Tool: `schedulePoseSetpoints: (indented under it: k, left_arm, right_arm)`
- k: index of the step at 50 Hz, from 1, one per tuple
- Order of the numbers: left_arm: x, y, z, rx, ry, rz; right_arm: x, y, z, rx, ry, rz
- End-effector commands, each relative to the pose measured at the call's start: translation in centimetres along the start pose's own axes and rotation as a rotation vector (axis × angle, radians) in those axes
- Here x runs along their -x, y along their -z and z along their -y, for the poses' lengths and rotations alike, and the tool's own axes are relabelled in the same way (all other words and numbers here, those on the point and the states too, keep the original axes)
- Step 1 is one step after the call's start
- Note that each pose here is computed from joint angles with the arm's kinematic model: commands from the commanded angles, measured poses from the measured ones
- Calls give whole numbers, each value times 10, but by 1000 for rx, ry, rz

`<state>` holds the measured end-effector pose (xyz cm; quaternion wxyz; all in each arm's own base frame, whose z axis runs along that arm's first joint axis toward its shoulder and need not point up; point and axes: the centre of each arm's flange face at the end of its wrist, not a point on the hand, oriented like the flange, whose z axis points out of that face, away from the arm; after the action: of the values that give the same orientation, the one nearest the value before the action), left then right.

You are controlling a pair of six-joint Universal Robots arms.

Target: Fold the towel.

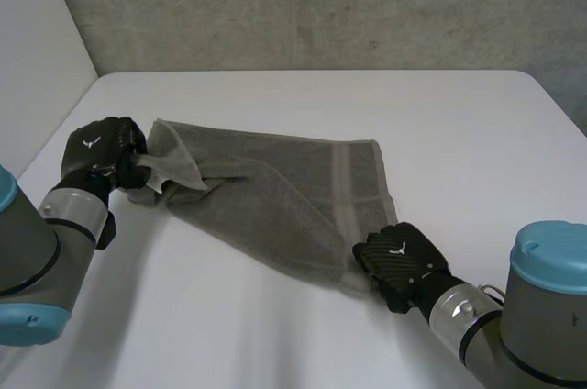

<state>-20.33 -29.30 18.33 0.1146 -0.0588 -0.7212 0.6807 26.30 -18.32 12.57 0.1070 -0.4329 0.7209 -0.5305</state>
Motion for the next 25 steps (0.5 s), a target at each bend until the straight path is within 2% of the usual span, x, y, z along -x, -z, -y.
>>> schedulePoseSetpoints:
  k: [1, 25]
  left_arm:
    - [1, 2, -2, 6, 0, 3]
    - [2, 1, -3, 6, -1, 6]
  right_arm:
    - [1, 1, 1, -3, 1, 2]
    - [6, -3, -7, 25, 11, 19]
